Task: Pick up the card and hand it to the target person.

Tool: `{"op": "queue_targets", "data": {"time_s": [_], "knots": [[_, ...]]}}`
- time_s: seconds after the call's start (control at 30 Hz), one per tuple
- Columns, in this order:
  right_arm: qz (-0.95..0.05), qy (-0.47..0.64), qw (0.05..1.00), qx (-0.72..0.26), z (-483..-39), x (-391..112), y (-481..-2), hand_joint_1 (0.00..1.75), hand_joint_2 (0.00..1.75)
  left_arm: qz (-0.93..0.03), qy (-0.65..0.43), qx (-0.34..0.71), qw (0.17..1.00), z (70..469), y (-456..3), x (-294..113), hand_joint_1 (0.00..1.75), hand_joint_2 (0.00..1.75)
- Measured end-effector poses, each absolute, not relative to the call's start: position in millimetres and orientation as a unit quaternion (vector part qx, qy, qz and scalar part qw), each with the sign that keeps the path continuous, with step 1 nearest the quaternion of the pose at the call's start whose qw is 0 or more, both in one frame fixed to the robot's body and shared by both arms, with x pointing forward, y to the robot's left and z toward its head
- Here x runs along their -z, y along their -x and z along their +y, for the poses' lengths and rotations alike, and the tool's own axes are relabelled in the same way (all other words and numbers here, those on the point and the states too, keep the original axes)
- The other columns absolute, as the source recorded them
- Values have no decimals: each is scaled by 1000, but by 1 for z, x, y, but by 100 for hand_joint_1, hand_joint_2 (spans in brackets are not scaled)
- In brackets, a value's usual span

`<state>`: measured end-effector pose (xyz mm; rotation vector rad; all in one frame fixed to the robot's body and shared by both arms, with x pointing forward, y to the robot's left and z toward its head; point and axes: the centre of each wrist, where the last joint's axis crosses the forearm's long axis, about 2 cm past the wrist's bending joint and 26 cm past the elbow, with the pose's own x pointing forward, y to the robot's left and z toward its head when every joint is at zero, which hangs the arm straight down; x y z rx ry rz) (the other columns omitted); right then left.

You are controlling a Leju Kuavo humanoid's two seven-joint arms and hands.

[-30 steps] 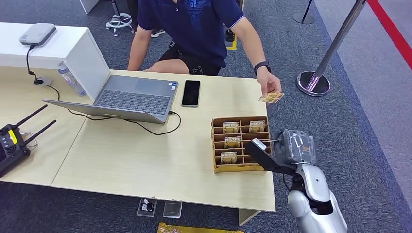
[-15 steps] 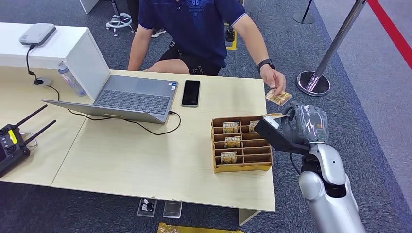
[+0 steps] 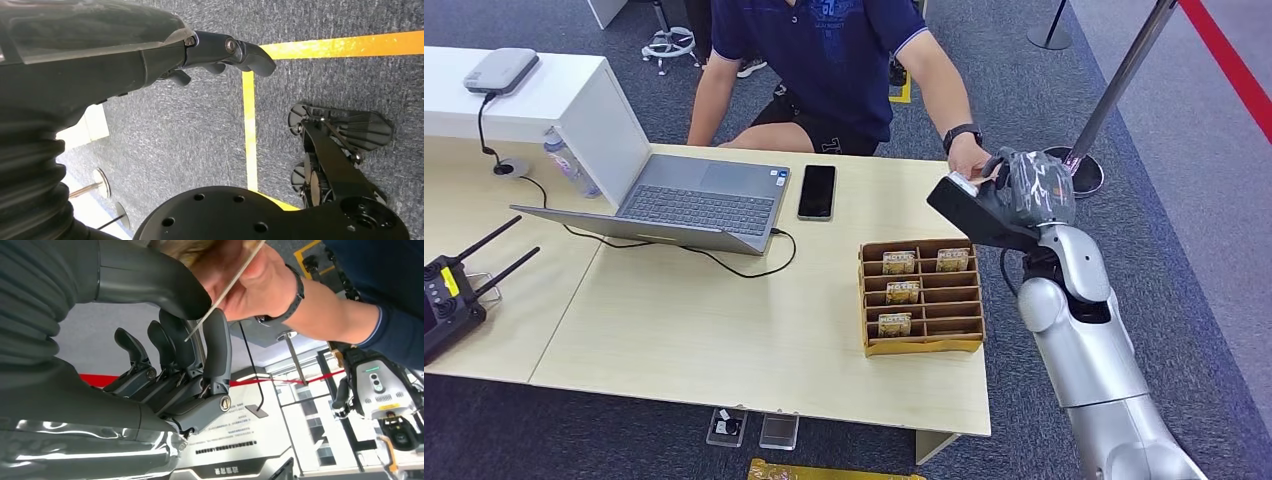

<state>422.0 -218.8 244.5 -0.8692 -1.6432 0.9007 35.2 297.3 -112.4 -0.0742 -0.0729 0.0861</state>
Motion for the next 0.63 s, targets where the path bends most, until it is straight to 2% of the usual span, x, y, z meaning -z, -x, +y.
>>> {"op": "queue_targets", "data": {"time_s": [0.2, 0.33, 0.4, 0.5, 0.53, 0.57, 0.63], "knots": [[-673, 355, 523, -384, -200, -245, -436, 147, 175, -38, 38, -51, 997, 297, -37, 112, 0, 175], [-666, 351, 528, -394, -190, -241, -438, 106, 175, -39, 40, -58, 997, 298, -37, 112, 0, 175], [-663, 348, 530, -398, -186, -239, -438, 91, 175, -37, 41, -60, 997, 298, -37, 112, 0, 175], [-660, 346, 533, -402, -181, -237, -437, 25, 175, -35, 42, -61, 997, 298, -37, 112, 0, 175], [-659, 346, 532, -403, -180, -237, -437, 7, 175, -35, 43, -62, 997, 298, -37, 112, 0, 131], [-659, 347, 532, -404, -179, -237, -437, 0, 175, -35, 43, -62, 997, 298, -37, 112, 0, 87], [-658, 348, 531, -405, -177, -237, -437, 0, 175, -35, 43, -63, 996, 298, -37, 112, 0, 0]]}}
